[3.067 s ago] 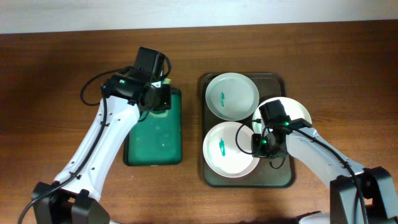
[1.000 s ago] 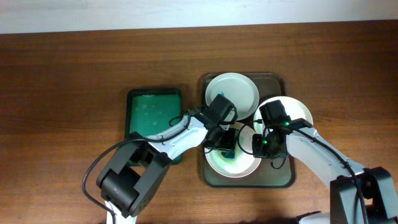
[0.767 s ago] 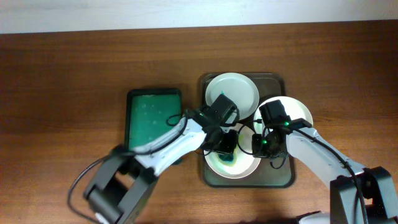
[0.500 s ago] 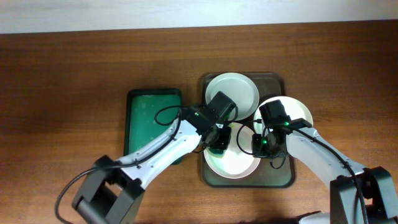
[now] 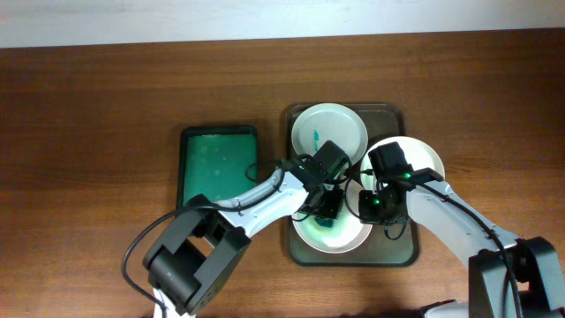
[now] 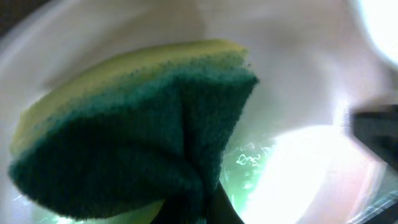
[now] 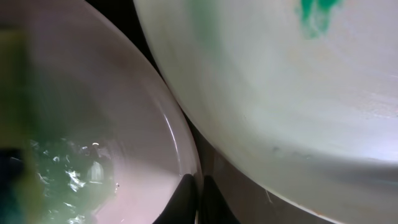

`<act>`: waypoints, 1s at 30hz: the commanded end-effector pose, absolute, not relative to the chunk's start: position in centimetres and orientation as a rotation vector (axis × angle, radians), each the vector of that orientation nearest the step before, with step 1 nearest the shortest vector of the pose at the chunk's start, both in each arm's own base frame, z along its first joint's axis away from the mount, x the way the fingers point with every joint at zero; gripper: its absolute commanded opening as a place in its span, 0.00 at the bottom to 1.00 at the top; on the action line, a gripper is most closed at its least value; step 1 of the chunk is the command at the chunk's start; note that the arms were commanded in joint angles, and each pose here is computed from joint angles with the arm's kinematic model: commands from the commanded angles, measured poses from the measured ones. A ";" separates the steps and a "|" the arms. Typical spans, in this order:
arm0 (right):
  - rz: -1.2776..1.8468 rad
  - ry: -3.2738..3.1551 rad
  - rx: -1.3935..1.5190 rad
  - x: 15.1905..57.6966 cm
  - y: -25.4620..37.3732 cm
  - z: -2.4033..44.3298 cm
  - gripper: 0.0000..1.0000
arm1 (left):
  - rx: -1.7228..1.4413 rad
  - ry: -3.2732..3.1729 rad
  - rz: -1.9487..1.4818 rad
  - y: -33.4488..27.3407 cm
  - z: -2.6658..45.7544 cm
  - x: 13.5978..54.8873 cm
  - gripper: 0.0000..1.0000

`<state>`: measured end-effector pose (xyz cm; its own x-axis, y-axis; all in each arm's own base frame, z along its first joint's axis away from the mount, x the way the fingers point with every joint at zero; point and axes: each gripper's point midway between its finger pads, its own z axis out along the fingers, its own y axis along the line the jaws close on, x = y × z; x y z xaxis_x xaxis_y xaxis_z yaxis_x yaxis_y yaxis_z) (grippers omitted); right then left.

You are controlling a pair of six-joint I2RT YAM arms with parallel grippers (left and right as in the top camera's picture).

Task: Clean dirty plates on tray and stack at the side
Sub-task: 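Scrub the lower-left plate with the sponge in the left gripper, then move the sponge back over the green tray with the left gripper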

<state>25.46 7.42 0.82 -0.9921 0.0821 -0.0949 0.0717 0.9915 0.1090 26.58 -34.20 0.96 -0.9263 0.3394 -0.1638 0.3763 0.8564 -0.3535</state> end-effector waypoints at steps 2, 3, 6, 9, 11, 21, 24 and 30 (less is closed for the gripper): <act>0.197 3.050 0.107 25.0 8.0 0.5 0.04 | 0.761 2.971 -1.121 -39.2 1.7 21.1 0.00; 0.197 3.050 0.107 25.0 8.0 0.5 0.04 | 0.751 2.966 -1.123 -39.1 2.0 21.5 0.00; 0.197 3.050 0.107 25.0 8.0 0.5 0.04 | 0.661 2.929 -1.013 -37.1 4.4 24.0 0.00; 0.197 3.050 0.107 25.0 8.0 0.5 0.04 | 0.594 2.817 -0.889 -34.3 9.2 26.7 0.00; 0.197 3.050 0.107 25.0 8.0 0.5 0.04 | 0.525 2.713 -0.885 -32.2 14.0 28.0 0.00; 0.197 3.050 0.107 25.1 8.0 0.5 0.04 | 0.174 2.727 -0.265 -15.9 16.3 32.4 0.00; 0.197 3.049 0.107 25.1 8.0 0.5 0.04 | 0.165 2.741 -0.082 -11.4 15.8 33.3 0.00; 0.198 3.046 0.106 25.2 8.0 0.5 0.04 | 0.083 2.817 0.043 -8.3 12.7 33.6 0.00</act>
